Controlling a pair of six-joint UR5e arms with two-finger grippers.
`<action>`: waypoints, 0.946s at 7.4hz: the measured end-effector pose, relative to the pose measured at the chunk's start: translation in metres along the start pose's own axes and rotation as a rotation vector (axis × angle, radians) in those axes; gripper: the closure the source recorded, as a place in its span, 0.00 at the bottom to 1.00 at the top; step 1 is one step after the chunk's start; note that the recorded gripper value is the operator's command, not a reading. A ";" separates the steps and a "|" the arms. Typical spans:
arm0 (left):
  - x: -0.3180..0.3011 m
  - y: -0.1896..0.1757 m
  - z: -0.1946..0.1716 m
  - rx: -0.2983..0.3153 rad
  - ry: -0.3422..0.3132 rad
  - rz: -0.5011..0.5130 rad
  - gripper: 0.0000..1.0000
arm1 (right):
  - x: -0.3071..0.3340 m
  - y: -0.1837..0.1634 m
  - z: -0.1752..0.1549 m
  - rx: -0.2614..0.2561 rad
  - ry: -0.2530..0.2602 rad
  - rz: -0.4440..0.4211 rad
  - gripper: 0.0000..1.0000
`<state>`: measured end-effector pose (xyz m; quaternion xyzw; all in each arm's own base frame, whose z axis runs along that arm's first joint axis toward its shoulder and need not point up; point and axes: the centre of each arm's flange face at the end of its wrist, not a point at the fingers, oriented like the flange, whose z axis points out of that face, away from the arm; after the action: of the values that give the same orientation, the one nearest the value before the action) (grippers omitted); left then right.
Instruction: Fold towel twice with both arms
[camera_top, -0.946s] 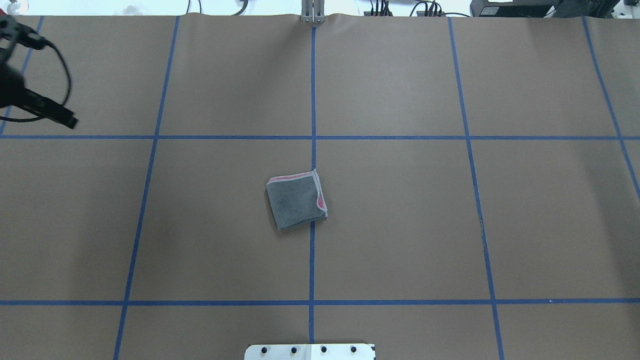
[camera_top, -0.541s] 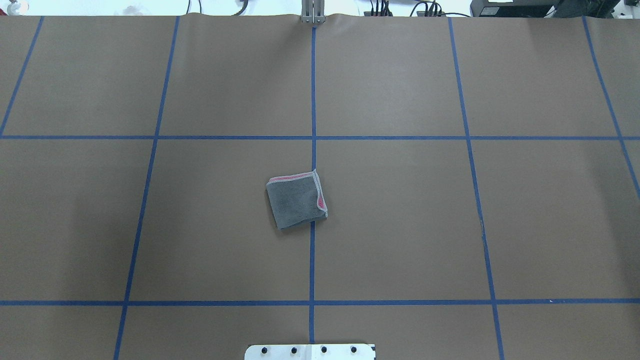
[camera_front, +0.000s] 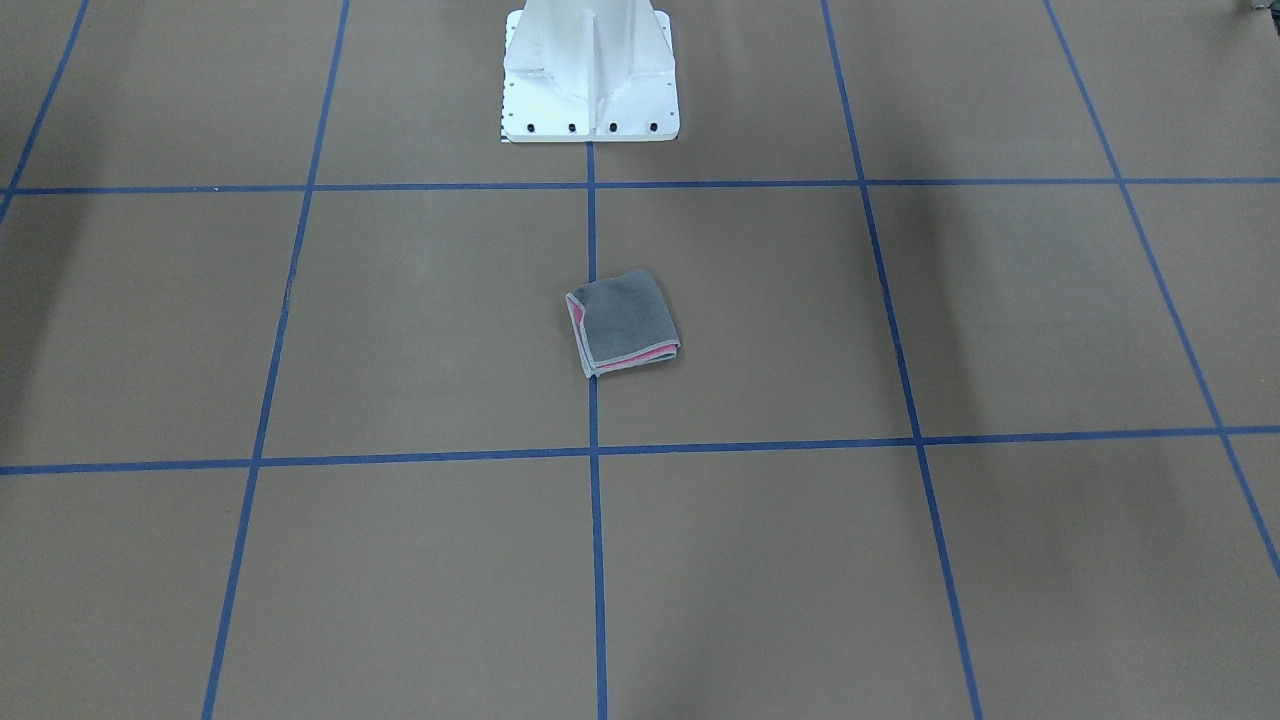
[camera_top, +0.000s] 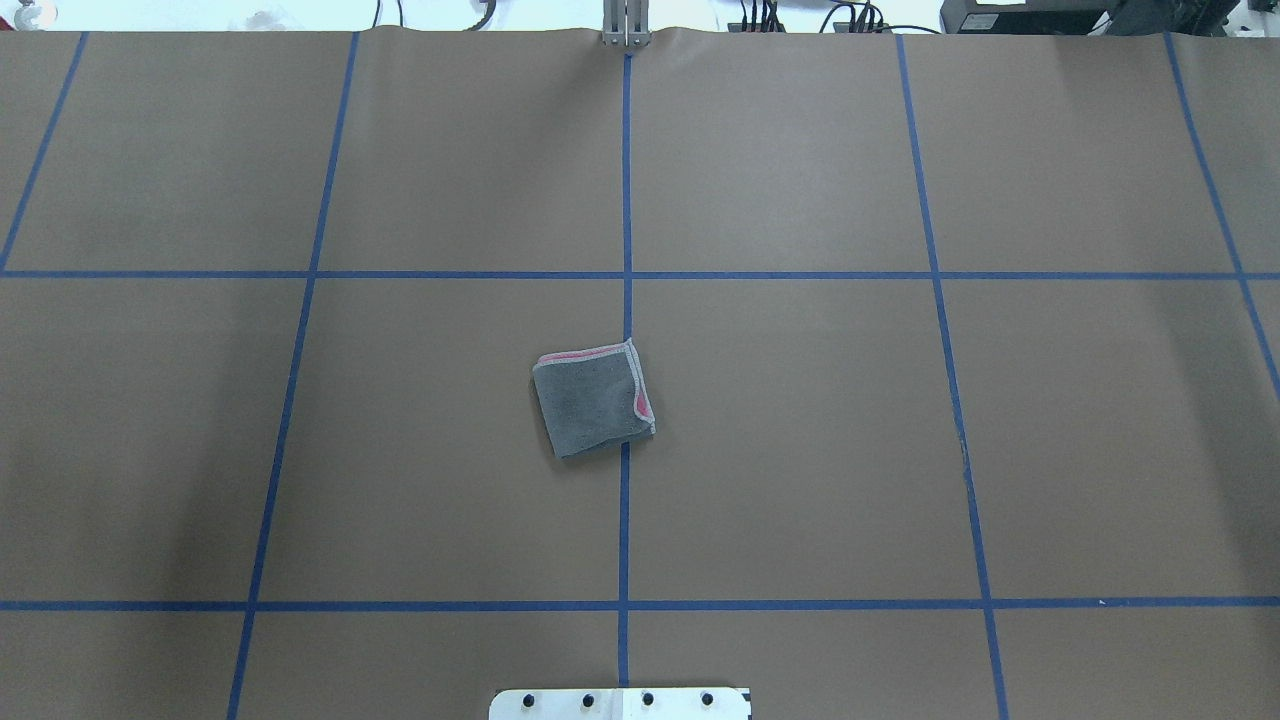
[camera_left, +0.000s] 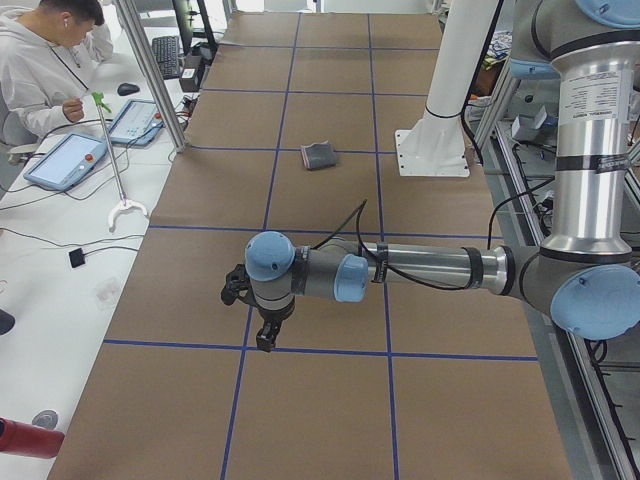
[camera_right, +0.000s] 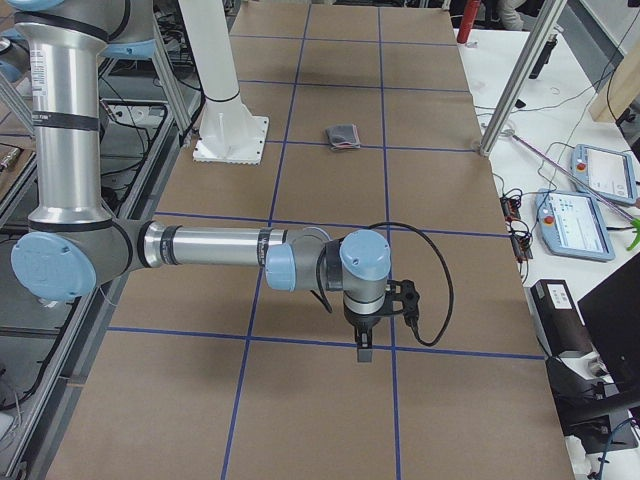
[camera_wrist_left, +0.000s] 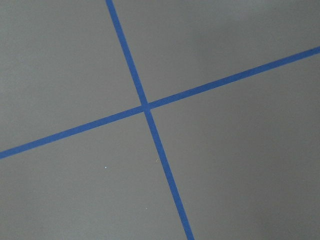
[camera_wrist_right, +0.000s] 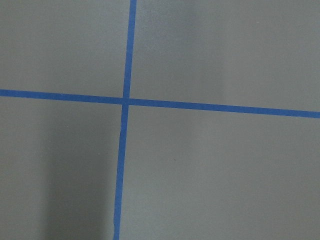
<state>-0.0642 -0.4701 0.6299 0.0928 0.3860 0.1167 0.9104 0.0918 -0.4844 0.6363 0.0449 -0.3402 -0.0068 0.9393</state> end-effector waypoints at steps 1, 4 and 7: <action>-0.001 0.010 -0.008 -0.005 -0.001 -0.027 0.00 | -0.013 -0.015 -0.004 -0.010 0.001 -0.008 0.00; -0.002 0.029 -0.009 -0.064 0.009 -0.104 0.00 | -0.037 -0.032 0.005 -0.038 0.004 -0.041 0.00; -0.005 0.037 -0.007 -0.074 0.001 -0.110 0.00 | -0.034 -0.026 0.013 -0.051 0.004 -0.035 0.00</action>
<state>-0.0775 -0.4356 0.6383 0.0376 0.3863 0.0809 0.9180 0.0584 -0.5101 0.6222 0.0269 -0.3373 -0.0321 0.9405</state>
